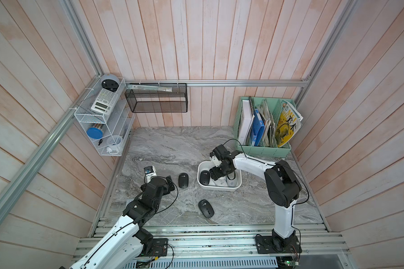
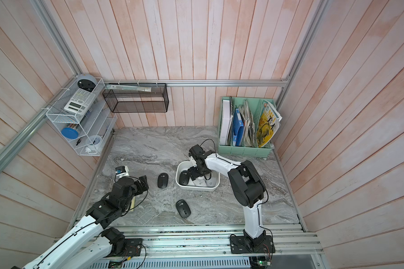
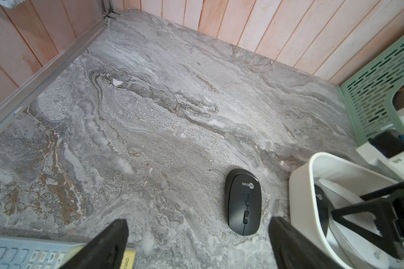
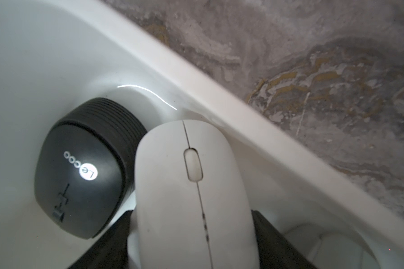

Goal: Take out the mouse from the storage box
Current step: Pick up the mouse from the storage box, then place the mouse at the center of the board.

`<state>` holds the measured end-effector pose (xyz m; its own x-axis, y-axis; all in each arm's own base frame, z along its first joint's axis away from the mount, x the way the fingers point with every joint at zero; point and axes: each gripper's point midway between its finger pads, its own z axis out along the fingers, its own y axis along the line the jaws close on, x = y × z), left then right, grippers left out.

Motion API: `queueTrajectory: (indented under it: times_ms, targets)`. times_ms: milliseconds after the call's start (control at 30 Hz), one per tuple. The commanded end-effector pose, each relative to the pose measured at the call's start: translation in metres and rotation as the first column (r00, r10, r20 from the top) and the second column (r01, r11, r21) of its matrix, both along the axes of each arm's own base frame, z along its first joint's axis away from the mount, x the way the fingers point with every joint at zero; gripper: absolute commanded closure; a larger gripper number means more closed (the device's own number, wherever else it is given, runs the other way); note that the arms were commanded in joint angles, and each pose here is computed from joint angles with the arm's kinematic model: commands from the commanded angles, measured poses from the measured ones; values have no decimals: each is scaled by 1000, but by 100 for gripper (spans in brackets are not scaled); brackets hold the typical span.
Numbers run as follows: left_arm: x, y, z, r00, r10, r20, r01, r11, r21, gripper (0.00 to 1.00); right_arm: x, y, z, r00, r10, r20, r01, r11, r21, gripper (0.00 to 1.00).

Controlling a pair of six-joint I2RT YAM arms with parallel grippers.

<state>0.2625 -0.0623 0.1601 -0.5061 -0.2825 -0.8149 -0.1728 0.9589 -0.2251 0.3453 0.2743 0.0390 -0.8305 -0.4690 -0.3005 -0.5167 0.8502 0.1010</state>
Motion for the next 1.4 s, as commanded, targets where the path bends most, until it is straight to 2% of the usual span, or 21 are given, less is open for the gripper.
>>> queueTrajectory:
  times_ms: [0,300,567,900,1133,1367]
  targets:
    - [3,3,3,1000,16,10,-16,1000,19,0,-1,0,5,1000,-1,5,1,1000,-16,35]
    - [1,7,6,999,27,24,-27,999,18,0,-8,-3,34,997,-6,75,9,999,-37,39]
    - [-2,12,9,998,46,34,-46,999,23,0,-28,-6,64,989,-5,150,14,998,-59,40]
    - [-18,40,27,980,157,120,-159,987,14,0,-95,47,96,971,100,218,-109,994,32,41]
    - [-35,64,40,949,249,196,-249,968,-21,0,-134,96,78,948,198,250,-211,977,25,41]
    - [-43,71,47,933,271,236,-265,963,-58,0,-146,131,46,955,215,207,-229,972,46,42]
